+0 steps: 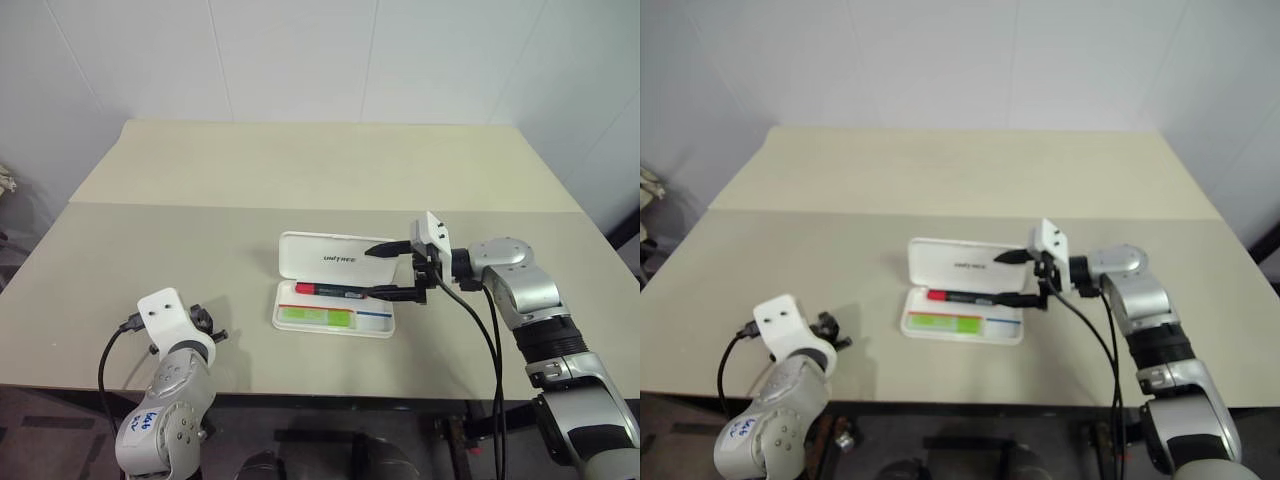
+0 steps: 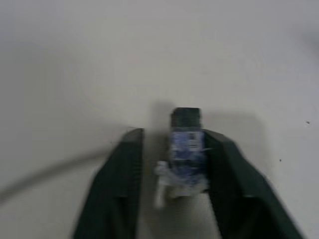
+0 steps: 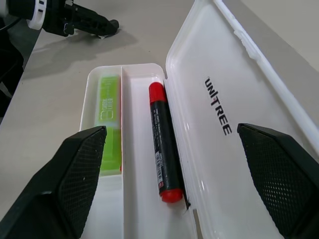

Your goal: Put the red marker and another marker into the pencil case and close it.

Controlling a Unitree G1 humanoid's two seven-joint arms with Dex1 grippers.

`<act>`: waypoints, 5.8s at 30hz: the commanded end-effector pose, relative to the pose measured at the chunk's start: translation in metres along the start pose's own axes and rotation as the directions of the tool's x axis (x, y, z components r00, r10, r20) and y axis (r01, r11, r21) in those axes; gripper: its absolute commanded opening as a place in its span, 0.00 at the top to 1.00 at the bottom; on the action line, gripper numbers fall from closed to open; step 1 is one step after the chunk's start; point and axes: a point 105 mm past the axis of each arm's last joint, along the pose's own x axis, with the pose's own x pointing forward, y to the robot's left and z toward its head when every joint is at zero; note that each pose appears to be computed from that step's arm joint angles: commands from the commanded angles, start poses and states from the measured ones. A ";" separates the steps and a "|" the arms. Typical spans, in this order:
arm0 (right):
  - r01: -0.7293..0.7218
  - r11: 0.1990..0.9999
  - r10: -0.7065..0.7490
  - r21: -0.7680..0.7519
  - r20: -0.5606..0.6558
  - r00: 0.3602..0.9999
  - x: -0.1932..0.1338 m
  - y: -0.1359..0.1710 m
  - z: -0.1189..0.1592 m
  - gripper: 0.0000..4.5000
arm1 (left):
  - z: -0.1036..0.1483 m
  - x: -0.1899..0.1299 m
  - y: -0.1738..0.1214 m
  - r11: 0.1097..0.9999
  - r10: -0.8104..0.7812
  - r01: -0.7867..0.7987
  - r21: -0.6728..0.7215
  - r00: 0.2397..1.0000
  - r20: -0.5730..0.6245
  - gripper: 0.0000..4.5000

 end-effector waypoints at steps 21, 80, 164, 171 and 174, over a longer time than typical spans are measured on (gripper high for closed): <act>0.036 0.999 -0.039 0.022 0.183 0.982 -0.035 0.012 0.035 0.00 | 0.081 -0.010 -0.041 0.874 -0.462 0.390 0.290 0.851 0.249 0.92; 0.138 0.987 -0.152 0.077 0.228 0.962 -0.087 0.091 -0.018 0.00 | -0.004 -0.053 -0.221 -0.520 -0.701 0.790 0.324 -0.177 -0.691 0.92; 0.129 0.992 -0.126 0.003 0.243 0.962 -0.076 0.043 -0.009 0.00 | 0.138 0.038 -0.044 0.035 -0.948 0.825 0.564 0.206 -0.243 0.99; 0.144 0.990 -0.140 0.003 0.240 0.961 -0.077 0.042 -0.009 0.00 | 0.140 0.069 -0.059 0.161 -0.935 0.861 0.483 0.290 -0.205 0.99; 0.151 0.989 -0.147 0.004 0.238 0.960 -0.078 0.043 -0.009 0.00 | 0.134 0.075 -0.073 0.177 -0.935 0.884 0.432 0.288 -0.208 0.99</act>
